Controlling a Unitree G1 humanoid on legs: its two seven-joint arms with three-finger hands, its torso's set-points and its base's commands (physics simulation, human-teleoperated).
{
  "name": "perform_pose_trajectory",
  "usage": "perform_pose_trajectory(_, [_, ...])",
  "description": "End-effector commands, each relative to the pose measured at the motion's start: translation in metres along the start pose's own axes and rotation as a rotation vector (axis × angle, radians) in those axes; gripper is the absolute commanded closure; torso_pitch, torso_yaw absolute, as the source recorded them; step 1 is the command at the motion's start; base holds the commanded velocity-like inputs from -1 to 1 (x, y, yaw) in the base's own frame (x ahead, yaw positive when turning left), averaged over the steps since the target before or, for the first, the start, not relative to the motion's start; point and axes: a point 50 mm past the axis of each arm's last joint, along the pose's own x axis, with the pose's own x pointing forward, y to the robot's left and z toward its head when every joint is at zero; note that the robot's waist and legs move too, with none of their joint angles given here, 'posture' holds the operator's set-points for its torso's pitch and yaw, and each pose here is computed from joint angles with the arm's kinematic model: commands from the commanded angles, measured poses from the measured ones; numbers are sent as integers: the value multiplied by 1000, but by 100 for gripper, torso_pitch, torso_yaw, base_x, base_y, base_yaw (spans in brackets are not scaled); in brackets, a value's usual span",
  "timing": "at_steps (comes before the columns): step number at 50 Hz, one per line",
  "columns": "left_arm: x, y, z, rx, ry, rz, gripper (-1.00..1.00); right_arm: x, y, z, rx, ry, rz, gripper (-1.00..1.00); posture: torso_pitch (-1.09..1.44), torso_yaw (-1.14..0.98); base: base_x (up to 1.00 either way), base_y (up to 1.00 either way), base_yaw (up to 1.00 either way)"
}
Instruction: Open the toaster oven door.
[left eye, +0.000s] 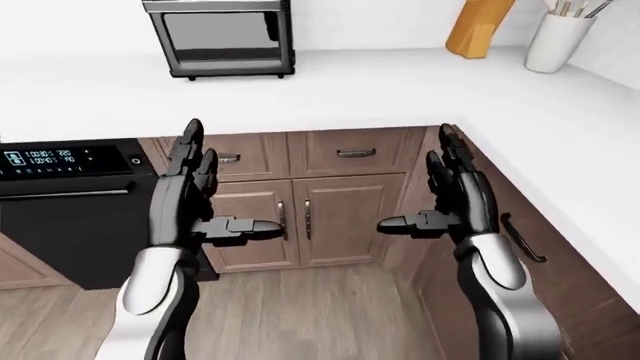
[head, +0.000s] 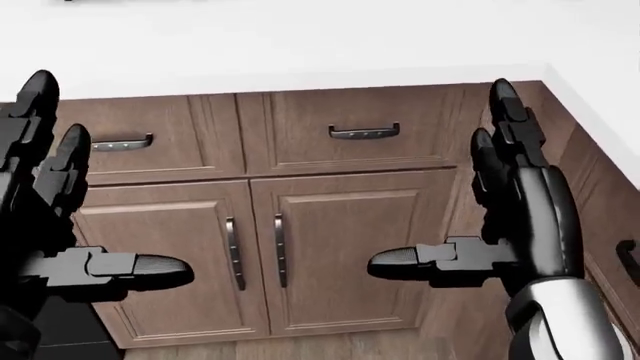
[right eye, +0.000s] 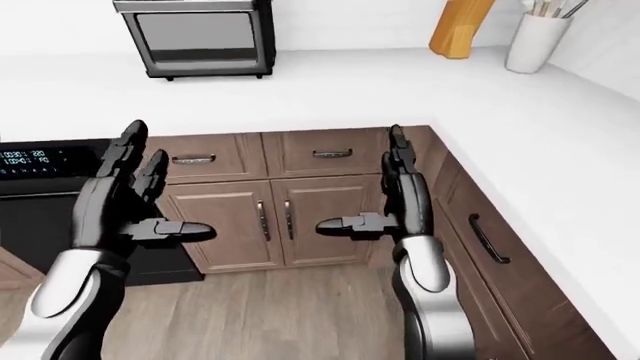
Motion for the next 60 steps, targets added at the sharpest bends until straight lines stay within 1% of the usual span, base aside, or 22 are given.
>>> perform_pose_trajectory(1, [-2,3,19,18,-112,19,-100,-1,6,21,5,-117,37,-100,0,0,45,0,0])
perform_pose_trajectory(4, [-2,2,21,3,-115,11,-100,-1,7,22,7,-120,38,-100,0,0,46,0,0])
perform_pose_trajectory(13, [-3,3,17,2,-111,12,-100,-1,6,18,9,-118,39,-100,0,0,45,0,0])
perform_pose_trajectory(32, [-4,3,17,4,-112,9,-100,-3,8,20,16,-125,42,-100,0,0,45,0,0])
perform_pose_trajectory(36, [-4,3,17,4,-112,9,-100,-3,8,20,36,-129,39,-100,0,0,25,0,0])
perform_pose_trajectory(37, [-4,3,17,3,-112,9,-100,-4,9,23,47,-132,49,-100,0,0,0,0,0])
perform_pose_trajectory(42, [-4,3,17,3,-112,9,-100,-6,10,24,53,-143,56,-100,0,0,0,0,0])
perform_pose_trajectory(55, [-4,2,15,3,-110,9,-100,-6,11,21,61,-131,63,-100,0,0,0,0,66])
perform_pose_trajectory(60, [-4,2,16,4,-110,8,-100,-5,10,19,53,-128,59,-100,0,0,0,0,45])
